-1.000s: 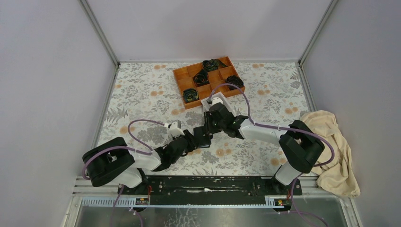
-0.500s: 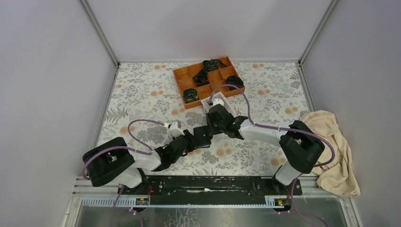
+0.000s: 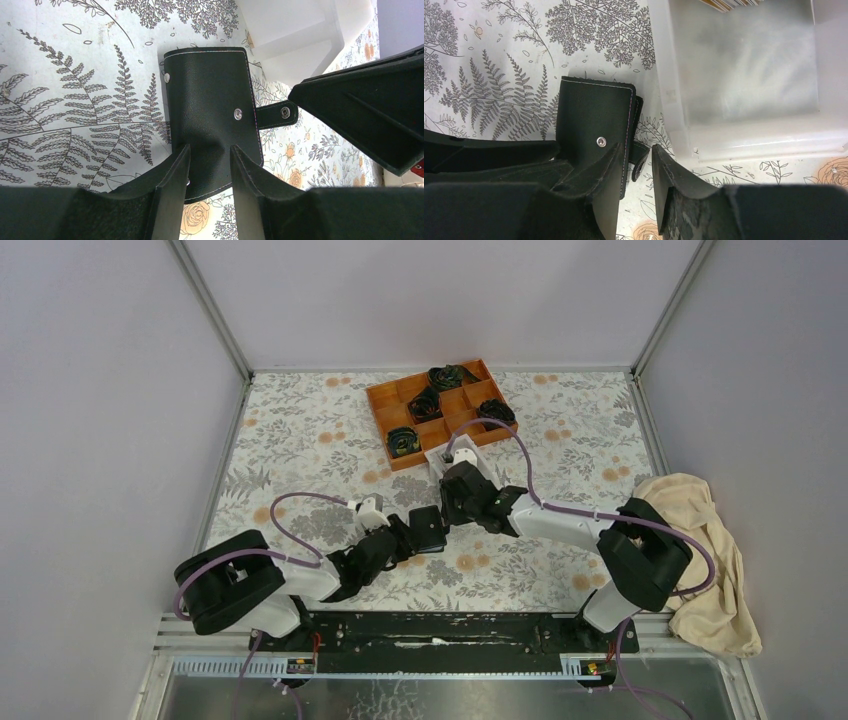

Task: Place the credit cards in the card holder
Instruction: Close the card holder at the center of the board.

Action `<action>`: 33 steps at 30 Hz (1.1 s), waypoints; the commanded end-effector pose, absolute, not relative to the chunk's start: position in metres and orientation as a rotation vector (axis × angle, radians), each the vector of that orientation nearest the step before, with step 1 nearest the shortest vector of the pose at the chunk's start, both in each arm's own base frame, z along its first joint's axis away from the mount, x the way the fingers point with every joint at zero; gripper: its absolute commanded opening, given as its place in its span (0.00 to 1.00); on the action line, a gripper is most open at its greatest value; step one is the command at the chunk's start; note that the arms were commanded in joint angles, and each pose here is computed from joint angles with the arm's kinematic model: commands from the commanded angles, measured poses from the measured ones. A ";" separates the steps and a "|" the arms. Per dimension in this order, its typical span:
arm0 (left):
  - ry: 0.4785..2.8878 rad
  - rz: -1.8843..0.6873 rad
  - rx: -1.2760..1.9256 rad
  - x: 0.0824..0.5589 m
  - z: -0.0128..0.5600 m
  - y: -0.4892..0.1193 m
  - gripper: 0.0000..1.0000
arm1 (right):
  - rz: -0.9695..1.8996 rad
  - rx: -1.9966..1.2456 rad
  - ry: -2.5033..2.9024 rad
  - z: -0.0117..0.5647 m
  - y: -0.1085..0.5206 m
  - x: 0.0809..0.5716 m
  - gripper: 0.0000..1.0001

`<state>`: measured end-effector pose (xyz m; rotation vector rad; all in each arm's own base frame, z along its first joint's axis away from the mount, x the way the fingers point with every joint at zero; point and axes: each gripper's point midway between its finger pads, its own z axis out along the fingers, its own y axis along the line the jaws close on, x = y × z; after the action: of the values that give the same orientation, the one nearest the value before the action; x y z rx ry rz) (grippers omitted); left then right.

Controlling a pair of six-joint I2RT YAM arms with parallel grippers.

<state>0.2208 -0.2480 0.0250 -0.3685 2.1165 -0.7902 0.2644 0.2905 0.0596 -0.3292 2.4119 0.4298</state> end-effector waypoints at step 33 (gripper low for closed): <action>2.240 -0.591 -0.339 0.208 -0.014 -0.217 0.43 | 0.414 -0.346 2.376 0.072 0.293 0.254 0.19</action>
<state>0.2208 -0.2481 0.0250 -0.3701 2.1171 -0.7911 0.2507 0.2875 0.0516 -0.3663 2.4352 0.3904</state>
